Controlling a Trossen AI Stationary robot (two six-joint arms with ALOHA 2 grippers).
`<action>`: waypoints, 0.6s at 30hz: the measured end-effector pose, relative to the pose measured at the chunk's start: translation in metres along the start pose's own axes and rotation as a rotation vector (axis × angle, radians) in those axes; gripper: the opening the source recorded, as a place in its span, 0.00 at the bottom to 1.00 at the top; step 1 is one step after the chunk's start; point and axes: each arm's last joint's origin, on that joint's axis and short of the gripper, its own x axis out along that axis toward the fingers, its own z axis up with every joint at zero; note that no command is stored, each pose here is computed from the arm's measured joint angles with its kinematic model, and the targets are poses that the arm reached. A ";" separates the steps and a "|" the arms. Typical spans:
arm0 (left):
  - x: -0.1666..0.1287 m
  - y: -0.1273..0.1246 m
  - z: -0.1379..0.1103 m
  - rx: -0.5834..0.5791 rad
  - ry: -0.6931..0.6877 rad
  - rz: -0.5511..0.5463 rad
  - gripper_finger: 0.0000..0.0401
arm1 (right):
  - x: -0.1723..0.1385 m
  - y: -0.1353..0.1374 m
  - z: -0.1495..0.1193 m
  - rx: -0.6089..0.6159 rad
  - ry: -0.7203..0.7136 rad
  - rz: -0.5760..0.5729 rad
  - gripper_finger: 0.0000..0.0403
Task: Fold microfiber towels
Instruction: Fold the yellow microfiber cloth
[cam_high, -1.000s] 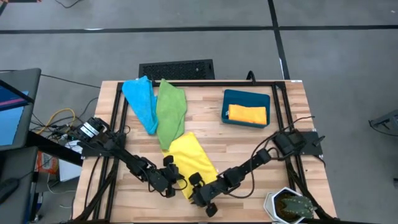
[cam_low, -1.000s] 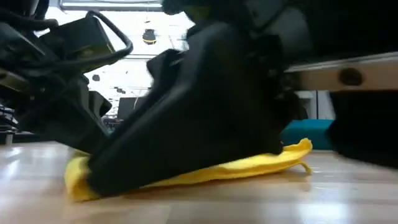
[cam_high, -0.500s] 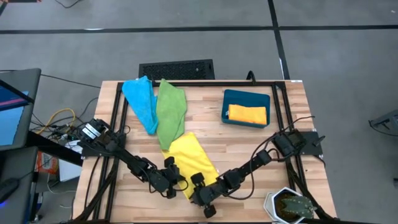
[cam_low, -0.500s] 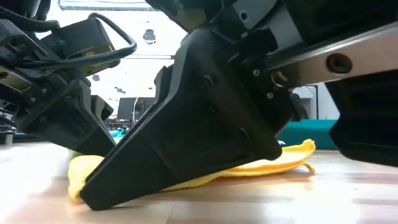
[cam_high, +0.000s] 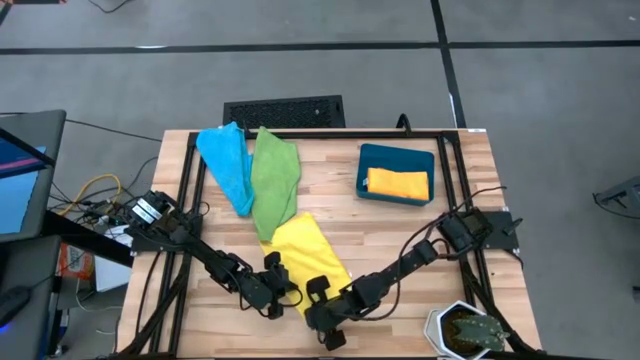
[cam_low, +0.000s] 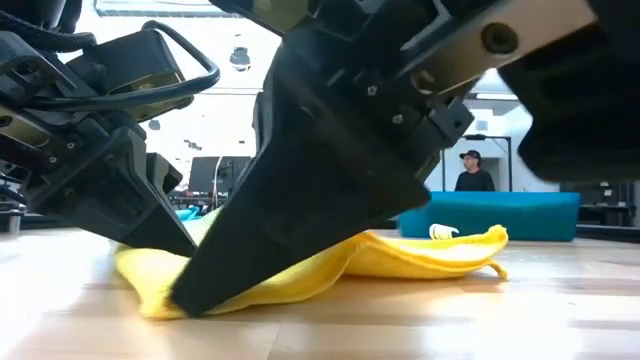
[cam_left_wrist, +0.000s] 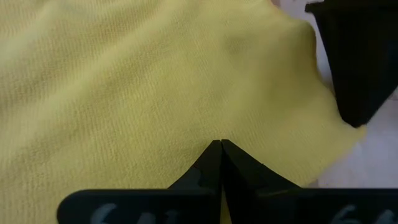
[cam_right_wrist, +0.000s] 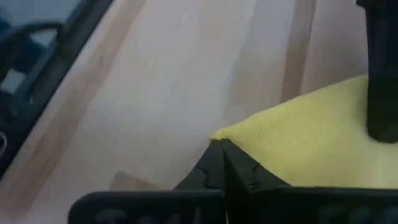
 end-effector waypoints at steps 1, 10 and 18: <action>0.000 0.000 0.000 0.000 0.000 0.000 0.00 | -0.002 -0.002 0.003 -0.015 0.018 -0.002 0.02; 0.000 0.000 0.001 -0.003 -0.012 0.002 0.00 | -0.033 -0.028 0.024 -0.059 0.014 -0.005 0.01; -0.005 -0.007 0.015 -0.029 -0.047 -0.031 0.00 | -0.044 -0.054 0.033 -0.012 -0.021 0.017 0.02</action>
